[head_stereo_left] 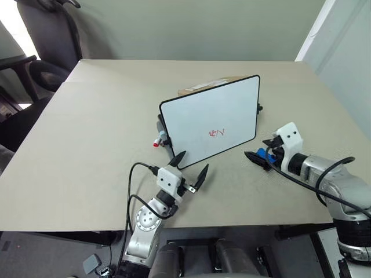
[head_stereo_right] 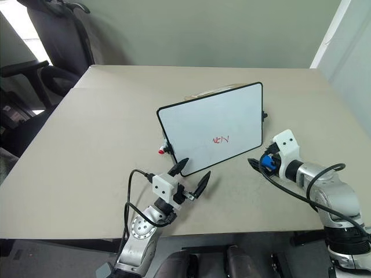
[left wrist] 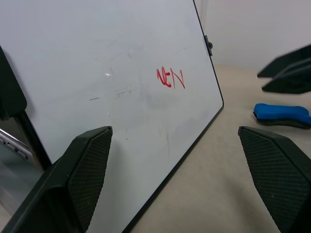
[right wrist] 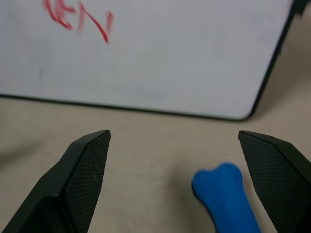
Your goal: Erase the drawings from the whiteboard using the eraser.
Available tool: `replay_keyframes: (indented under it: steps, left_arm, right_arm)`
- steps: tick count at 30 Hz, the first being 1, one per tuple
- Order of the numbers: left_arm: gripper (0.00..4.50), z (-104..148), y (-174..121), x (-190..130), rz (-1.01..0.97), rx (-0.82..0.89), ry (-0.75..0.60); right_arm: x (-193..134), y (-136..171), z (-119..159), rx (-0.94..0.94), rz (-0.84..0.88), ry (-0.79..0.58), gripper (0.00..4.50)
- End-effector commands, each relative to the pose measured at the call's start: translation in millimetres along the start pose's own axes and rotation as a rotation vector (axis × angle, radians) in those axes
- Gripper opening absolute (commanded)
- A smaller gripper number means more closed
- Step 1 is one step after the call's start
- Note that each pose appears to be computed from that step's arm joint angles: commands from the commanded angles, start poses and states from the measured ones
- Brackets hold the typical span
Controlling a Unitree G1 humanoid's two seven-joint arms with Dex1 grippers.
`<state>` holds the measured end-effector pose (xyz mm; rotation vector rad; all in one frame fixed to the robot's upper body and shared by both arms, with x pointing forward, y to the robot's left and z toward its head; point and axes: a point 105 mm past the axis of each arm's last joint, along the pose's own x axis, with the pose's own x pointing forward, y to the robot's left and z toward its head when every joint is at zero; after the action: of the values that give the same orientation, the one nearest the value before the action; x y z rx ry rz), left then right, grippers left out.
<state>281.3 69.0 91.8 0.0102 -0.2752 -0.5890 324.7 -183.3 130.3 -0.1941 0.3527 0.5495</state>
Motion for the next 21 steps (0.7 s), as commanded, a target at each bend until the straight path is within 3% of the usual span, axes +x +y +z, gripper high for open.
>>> replay_keyframes:
  steps: [1, 21]
  left_arm:
    - [4.50, 18.1, -6.0, 2.6, -0.004, 0.009, -0.065]
    - [4.50, 17.9, -13.7, -0.6, -0.011, -0.016, -0.054]
  right_arm:
    - [-2.3, -6.2, 6.8, -0.014, -0.010, 0.014, 4.46]
    - [-4.6, -23.9, -28.6, 0.006, -0.075, 0.199, 4.46]
